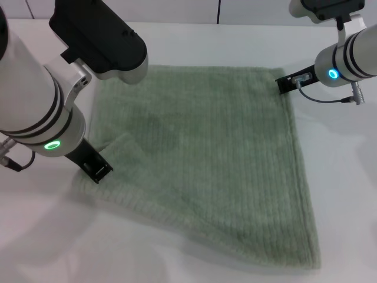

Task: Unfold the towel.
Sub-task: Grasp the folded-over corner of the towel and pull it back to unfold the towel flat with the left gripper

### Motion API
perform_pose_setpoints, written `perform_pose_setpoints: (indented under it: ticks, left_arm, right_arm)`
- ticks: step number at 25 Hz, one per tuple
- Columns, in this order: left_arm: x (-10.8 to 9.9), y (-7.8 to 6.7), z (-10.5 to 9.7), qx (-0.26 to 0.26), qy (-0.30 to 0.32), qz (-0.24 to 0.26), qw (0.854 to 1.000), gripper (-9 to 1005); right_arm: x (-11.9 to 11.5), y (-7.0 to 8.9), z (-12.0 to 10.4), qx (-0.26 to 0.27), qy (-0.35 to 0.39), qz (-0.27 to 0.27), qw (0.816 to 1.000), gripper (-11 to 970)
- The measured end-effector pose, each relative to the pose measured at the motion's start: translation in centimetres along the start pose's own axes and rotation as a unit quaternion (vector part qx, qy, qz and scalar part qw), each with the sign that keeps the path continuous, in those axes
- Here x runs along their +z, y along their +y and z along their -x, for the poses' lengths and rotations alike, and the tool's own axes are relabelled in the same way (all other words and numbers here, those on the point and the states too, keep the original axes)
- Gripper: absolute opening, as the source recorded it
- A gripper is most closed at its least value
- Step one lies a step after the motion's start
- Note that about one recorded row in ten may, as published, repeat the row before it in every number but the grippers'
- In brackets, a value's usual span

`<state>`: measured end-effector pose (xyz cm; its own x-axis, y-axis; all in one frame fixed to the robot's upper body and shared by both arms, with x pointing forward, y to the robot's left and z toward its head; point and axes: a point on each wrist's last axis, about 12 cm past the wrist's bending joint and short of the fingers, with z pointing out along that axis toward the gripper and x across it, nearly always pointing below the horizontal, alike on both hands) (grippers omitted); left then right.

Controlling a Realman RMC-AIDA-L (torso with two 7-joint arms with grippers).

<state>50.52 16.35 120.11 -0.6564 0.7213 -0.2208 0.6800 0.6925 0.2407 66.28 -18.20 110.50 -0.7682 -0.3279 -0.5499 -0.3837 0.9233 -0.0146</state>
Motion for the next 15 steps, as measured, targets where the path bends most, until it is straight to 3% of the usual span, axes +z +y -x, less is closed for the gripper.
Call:
perform_pose_setpoints:
  ticks: [15]
  left_arm:
    - [0.5, -0.1, -1.0, -0.036, 0.037, -0.007, 0.999, 27]
  right_arm:
    - [-0.1, 0.1, 0.2, -0.003, -0.002, 0.001, 1.0, -1]
